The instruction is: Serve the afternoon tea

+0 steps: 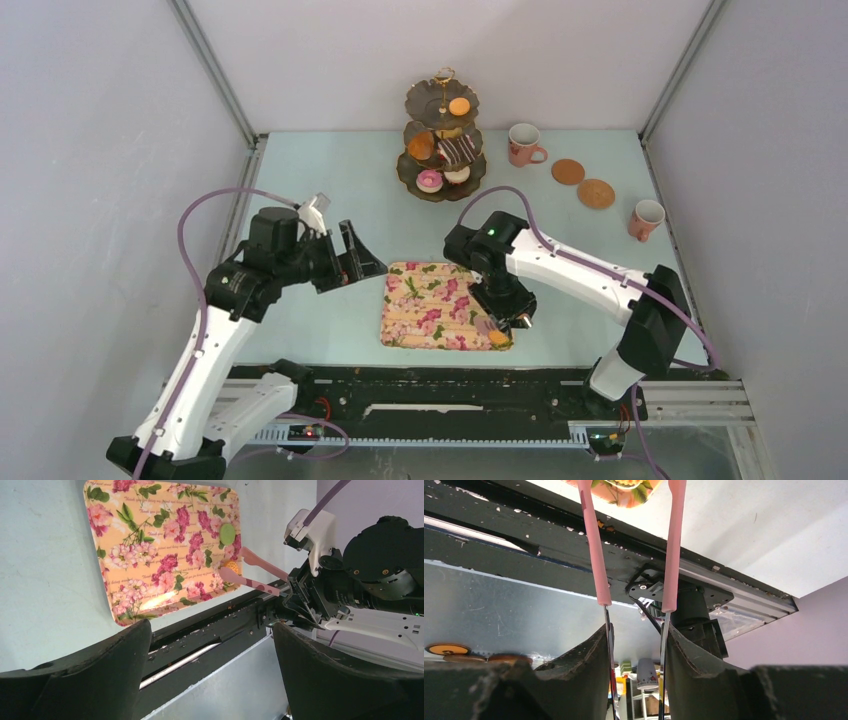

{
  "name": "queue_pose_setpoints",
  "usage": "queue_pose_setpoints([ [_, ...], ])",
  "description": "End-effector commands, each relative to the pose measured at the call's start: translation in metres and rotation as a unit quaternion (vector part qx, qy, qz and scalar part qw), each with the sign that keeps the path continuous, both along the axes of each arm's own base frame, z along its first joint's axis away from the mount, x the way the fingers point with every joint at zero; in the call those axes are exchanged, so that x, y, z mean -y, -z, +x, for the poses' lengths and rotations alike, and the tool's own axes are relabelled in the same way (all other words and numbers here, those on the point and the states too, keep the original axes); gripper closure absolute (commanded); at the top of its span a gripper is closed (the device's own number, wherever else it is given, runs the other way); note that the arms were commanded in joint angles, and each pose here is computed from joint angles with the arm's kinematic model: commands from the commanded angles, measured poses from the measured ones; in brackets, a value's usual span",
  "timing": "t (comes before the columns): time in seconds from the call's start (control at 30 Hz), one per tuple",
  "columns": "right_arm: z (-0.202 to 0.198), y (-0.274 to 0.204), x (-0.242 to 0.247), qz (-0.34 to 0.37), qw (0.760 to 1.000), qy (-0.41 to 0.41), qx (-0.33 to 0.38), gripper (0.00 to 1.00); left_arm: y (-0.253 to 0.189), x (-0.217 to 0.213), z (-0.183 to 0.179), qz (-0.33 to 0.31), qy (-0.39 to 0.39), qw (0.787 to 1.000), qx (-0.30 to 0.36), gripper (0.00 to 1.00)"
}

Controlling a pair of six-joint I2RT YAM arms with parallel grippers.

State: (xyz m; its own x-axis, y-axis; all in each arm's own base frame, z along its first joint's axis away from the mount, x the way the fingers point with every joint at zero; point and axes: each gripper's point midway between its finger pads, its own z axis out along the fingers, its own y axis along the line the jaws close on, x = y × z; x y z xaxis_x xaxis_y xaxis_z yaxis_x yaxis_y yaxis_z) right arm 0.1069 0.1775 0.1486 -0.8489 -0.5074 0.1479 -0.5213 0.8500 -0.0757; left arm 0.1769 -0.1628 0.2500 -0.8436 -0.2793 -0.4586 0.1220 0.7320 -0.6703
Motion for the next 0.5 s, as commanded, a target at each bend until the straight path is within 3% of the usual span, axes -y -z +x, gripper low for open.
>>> queue_pose_setpoints([
  [0.0, 0.002, 0.003, 0.004, -0.018, 1.0, 0.011, 0.003, 0.58, -0.002, 0.002, 0.0, -0.006, 0.004, 1.0, -0.001, 0.02],
  [0.47, -0.007, 0.015, -0.002, -0.001, 0.999, 0.024, -0.028, 0.57, 0.001, 0.002, 0.002, 0.005, 0.014, 1.0, -0.006, 0.02],
])
